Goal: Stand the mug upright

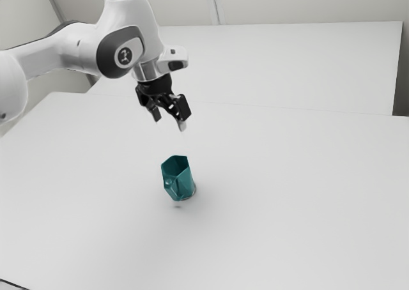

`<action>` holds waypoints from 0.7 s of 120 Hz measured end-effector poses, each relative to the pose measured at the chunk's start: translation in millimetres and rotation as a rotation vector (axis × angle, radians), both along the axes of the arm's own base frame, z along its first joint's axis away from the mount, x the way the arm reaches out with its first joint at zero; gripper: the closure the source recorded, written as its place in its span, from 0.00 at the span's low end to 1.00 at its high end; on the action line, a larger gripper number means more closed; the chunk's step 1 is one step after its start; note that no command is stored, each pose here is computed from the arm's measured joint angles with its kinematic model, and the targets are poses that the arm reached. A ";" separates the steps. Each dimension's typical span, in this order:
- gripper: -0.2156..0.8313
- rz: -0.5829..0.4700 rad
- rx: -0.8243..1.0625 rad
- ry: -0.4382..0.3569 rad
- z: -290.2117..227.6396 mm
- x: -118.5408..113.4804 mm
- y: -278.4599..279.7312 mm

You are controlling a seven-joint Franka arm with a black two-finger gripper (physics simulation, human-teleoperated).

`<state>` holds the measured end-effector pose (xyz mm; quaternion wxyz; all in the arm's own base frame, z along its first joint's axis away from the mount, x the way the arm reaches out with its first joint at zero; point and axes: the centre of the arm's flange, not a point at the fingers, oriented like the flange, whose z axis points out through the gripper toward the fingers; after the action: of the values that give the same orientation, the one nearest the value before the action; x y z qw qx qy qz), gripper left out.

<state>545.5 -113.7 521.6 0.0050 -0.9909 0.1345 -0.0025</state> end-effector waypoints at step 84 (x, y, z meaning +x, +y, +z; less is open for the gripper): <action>0.23 0.114 0.009 -0.020 105.2 26.7 59.5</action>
<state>572.2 -54.3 626.7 0.0109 -0.9969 0.0776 -0.0115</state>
